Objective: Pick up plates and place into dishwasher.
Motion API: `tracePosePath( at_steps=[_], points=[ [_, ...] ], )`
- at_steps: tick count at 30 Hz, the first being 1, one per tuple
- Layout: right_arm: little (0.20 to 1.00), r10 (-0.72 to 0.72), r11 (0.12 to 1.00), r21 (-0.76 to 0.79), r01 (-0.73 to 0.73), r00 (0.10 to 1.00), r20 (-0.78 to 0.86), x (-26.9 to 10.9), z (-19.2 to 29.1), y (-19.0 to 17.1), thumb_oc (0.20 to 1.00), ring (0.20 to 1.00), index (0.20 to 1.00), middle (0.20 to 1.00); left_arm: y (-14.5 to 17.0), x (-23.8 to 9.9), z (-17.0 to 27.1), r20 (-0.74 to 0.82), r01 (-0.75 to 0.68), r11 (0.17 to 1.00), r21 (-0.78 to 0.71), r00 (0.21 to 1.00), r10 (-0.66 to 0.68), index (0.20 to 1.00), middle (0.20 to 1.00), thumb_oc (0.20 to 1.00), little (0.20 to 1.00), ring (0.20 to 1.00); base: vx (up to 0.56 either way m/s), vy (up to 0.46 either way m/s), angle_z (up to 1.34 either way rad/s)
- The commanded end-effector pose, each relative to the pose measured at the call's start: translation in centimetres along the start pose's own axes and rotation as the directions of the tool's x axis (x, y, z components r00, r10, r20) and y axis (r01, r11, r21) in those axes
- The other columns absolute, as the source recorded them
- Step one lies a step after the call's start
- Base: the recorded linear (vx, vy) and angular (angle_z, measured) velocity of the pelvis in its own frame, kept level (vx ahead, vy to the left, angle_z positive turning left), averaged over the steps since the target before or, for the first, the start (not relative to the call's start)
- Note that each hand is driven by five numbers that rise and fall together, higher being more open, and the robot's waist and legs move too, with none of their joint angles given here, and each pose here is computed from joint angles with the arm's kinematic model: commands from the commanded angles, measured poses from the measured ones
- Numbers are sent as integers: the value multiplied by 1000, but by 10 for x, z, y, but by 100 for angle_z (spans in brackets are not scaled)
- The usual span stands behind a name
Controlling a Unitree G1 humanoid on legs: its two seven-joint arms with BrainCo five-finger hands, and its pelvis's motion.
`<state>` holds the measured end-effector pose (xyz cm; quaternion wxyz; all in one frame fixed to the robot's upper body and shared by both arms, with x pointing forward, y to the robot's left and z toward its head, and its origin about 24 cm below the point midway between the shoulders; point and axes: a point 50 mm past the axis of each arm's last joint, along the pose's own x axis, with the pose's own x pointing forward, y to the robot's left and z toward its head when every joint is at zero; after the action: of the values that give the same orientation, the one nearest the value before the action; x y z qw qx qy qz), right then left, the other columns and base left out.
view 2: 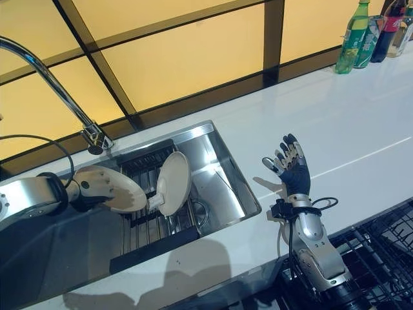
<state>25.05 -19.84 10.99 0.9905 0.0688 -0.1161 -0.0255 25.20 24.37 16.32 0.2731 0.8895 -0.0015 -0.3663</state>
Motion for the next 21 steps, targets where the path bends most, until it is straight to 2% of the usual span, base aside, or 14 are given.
tracePosePath(
  at_steps=[1, 6, 11, 14, 16, 21],
  points=[
    [1000, 56, 998, 14, -58, 993, 101, 3, 18, 13, 1000, 1000, 1000, 1000, 25, -29, -41, -200, -94, 992, 84, 974, 109, 200, 200, 200, 200, 200, 0, 0, 0],
    [1000, 44, 999, 18, -47, 993, 113, 4, 19, 10, 1000, 1000, 1000, 1000, 37, -36, -44, -221, -242, 964, 105, 940, 260, 200, 200, 200, 200, 200, 0, 0, 0],
    [1000, 42, 999, 17, -44, 992, 122, 4, 20, 12, 1000, 1000, 1000, 1000, 59, -51, -45, -206, -489, 868, 88, 844, 496, 200, 200, 200, 200, 200, 0, 0, 0],
    [1000, 42, 999, 14, -45, 990, 132, 3, 20, 10, 1000, 1000, 1000, 1000, 66, -57, -46, -219, -630, 775, 51, 750, 624, 200, 200, 200, 200, 200, 0, 0, 0],
    [1000, 37, 999, 12, -39, 987, 159, 2, 25, 4, 1000, 1000, 1000, 1000, 68, -63, -44, -238, -768, 641, -15, 625, 743, 200, 200, 200, 200, 200, 0, 0, 0],
    [1000, 50, 999, 2, -52, 977, 206, 2, 32, 3, 1000, 1000, 1000, 1000, 55, -76, -33, -268, -911, 411, -42, 406, 874, 200, 200, 200, 200, 200, 2, 4, 5]
  ],
)
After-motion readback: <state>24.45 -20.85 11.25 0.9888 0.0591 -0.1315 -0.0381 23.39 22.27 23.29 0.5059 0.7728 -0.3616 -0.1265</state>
